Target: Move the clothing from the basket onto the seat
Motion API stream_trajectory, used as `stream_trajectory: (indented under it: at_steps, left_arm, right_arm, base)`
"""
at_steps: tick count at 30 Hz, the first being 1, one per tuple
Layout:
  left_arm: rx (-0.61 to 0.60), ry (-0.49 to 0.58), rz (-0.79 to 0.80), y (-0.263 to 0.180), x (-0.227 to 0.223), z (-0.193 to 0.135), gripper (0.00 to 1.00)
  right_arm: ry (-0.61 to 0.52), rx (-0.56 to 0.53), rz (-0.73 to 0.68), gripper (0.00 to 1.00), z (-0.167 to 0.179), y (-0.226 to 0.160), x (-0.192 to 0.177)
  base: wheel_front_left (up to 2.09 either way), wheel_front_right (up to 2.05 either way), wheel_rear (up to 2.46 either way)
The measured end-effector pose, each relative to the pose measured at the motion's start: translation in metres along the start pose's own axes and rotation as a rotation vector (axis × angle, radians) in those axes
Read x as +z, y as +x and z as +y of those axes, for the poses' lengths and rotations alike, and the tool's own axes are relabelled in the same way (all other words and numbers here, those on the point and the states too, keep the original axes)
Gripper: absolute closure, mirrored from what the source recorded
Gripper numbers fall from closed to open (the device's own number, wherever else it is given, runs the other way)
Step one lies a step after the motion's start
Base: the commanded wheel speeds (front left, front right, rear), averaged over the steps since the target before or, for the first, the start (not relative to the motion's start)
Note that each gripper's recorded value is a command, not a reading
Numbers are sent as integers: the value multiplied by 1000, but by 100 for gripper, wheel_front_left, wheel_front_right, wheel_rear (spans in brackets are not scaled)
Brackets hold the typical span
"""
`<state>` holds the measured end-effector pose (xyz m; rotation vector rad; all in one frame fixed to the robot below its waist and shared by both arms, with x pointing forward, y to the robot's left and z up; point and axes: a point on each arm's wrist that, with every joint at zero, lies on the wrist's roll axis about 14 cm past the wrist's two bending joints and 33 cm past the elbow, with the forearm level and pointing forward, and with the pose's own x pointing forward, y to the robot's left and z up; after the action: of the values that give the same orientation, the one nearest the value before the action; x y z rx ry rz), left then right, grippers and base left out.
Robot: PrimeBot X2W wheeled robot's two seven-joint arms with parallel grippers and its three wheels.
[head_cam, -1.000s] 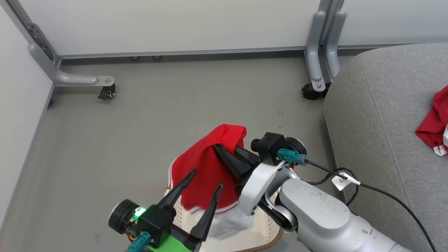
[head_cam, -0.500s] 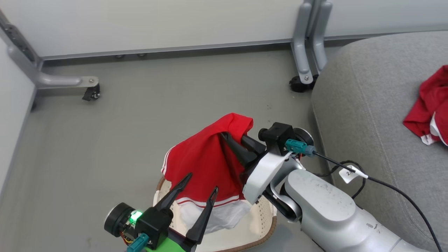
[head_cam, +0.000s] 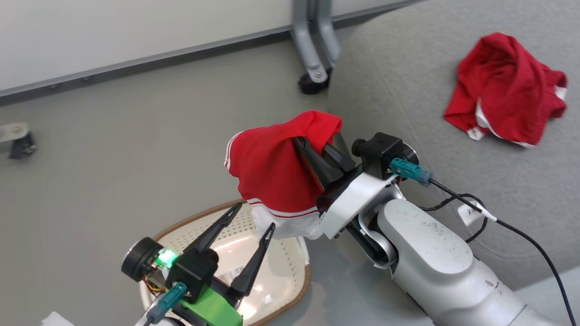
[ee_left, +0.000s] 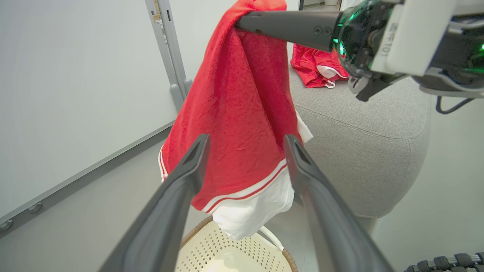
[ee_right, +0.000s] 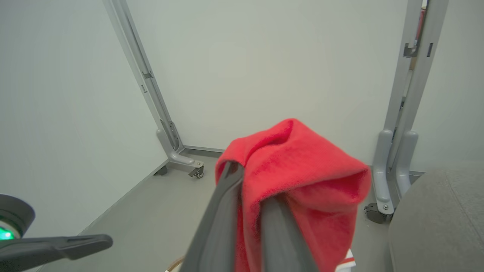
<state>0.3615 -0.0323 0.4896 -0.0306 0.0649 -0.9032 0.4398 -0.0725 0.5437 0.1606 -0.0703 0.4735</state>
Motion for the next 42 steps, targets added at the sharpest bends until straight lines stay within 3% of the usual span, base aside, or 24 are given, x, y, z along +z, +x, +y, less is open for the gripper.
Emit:
stream_trajectory:
  at_steps: [7, 19, 24, 33, 37, 39, 42]
  left_arm:
    - [-147, 9, 12, 33, -3, -19, 0]
    - [-344, -67, 39, 70, -21, -55, 0]
    - [-359, -79, 29, 83, -26, -50, 0]
    - [-347, -61, -31, 103, -25, -25, 0]
    - [-324, -43, -42, 108, -33, -7, 0]
    - [-312, -39, -47, 112, -37, 3, 0]
    - [-292, -38, -45, 116, -49, 18, 0]
  right_arm:
    - [-3, -185, -35, 100, -51, -34, 11]
    - [-50, -514, -57, 100, -138, -103, 19]
    - [-112, -628, -101, 100, -180, -118, 43]
    - [-358, -752, -237, 100, -268, -117, 139]
    - [-424, -792, -268, 100, -300, -110, 164]
    - [-433, -819, -248, 100, -316, -108, 161]
    - [-392, -851, -164, 100, -339, -100, 124]
  base:
    - [0, 0, 0]
    - [0, 0, 0]
    - [0, 0, 0]
    - [0, 0, 0]
    - [0, 0, 0]
    - [0, 0, 0]
    - [0, 0, 0]
